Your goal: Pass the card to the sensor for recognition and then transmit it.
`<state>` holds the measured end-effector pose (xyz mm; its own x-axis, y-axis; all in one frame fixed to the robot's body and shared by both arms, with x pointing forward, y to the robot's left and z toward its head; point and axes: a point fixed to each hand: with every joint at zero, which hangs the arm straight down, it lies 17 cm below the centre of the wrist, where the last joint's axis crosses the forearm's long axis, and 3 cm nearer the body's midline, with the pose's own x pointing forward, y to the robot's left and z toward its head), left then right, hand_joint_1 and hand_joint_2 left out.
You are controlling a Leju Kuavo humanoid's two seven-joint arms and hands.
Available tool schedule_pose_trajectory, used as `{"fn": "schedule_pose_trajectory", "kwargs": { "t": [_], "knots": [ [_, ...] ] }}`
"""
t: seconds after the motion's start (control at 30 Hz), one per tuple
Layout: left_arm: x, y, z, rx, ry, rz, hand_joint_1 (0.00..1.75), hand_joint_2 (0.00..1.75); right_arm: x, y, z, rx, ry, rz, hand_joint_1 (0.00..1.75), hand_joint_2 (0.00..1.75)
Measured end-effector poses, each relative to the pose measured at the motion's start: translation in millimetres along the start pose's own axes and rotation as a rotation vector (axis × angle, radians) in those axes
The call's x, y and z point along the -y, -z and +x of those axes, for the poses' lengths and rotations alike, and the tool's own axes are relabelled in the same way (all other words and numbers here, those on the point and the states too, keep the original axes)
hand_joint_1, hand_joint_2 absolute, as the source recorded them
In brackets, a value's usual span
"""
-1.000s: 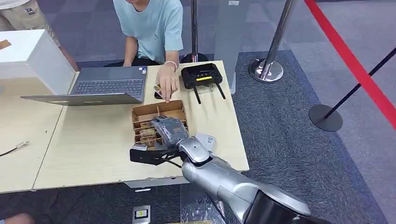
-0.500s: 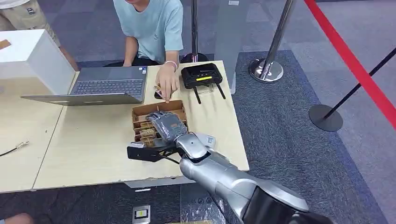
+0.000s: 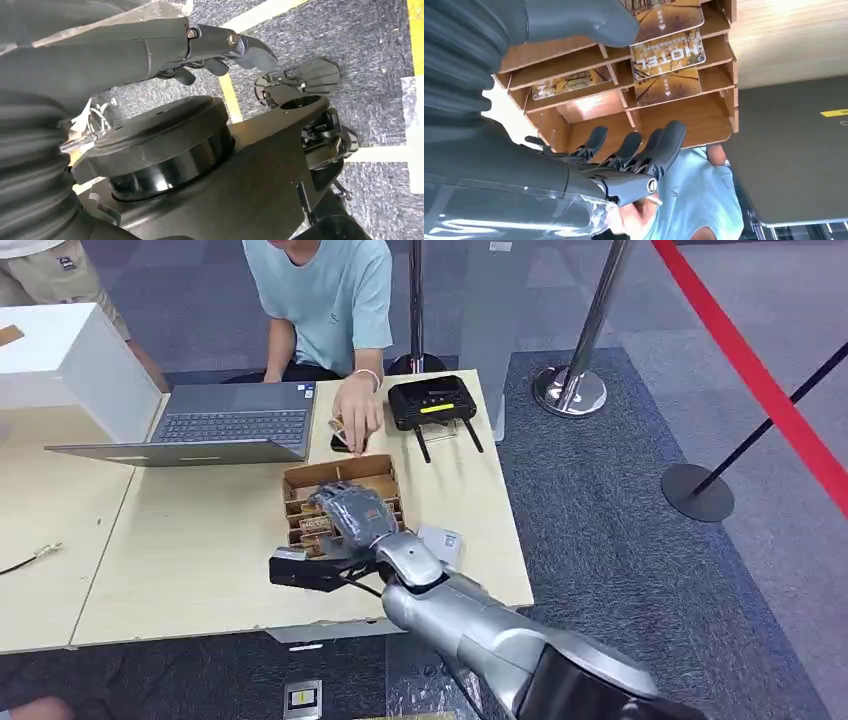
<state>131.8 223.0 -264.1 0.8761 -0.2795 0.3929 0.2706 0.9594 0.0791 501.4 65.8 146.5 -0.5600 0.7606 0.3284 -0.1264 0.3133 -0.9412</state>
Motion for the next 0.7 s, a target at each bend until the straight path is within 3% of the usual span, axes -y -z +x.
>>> {"fn": "schedule_pose_trajectory", "kwargs": {
  "t": [0.7],
  "knots": [
    [1.7, 0.0, 0.9, 0.002, -0.002, -0.001, 0.00, 1.75, -1.3, -2.5, 6.0, 0.008, 0.025, -0.026, 0.70, 1.75]
  ]
}}
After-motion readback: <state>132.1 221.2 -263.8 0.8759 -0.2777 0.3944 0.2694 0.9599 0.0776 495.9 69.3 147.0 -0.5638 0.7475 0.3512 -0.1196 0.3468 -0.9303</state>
